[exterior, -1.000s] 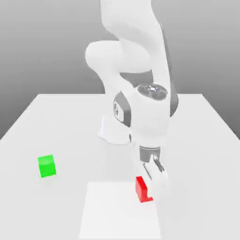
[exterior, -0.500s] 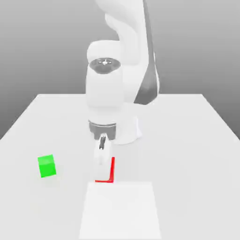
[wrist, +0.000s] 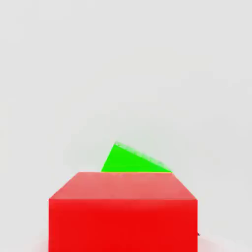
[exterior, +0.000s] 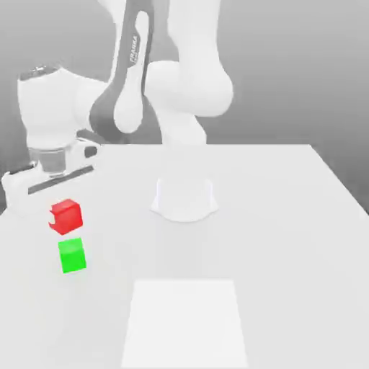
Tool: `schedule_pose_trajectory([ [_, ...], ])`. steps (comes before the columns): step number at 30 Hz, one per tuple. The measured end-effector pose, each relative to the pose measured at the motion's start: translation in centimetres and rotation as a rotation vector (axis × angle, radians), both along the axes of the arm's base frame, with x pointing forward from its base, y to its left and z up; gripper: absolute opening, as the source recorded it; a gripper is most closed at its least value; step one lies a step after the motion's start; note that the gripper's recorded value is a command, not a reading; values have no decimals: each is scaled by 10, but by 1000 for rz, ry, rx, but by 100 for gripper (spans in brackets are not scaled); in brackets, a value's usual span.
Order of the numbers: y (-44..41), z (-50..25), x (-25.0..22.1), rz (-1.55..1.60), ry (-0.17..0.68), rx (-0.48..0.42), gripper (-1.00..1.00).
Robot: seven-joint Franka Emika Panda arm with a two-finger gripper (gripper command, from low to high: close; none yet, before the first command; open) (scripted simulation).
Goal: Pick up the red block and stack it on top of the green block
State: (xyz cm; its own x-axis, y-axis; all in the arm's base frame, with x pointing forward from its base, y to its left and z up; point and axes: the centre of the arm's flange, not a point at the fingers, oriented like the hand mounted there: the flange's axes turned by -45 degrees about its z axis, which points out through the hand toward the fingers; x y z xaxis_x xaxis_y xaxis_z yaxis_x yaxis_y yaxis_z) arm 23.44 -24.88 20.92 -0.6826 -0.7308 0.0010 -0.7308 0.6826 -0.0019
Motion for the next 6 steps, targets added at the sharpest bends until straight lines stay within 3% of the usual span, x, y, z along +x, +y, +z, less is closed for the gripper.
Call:
schedule_pose_trajectory([
  [2,0,-18,-1,-1,0,0,-100],
  [3,1,-25,-1,-1,0,0,100],
  [6,1,-25,-1,0,0,0,100],
])
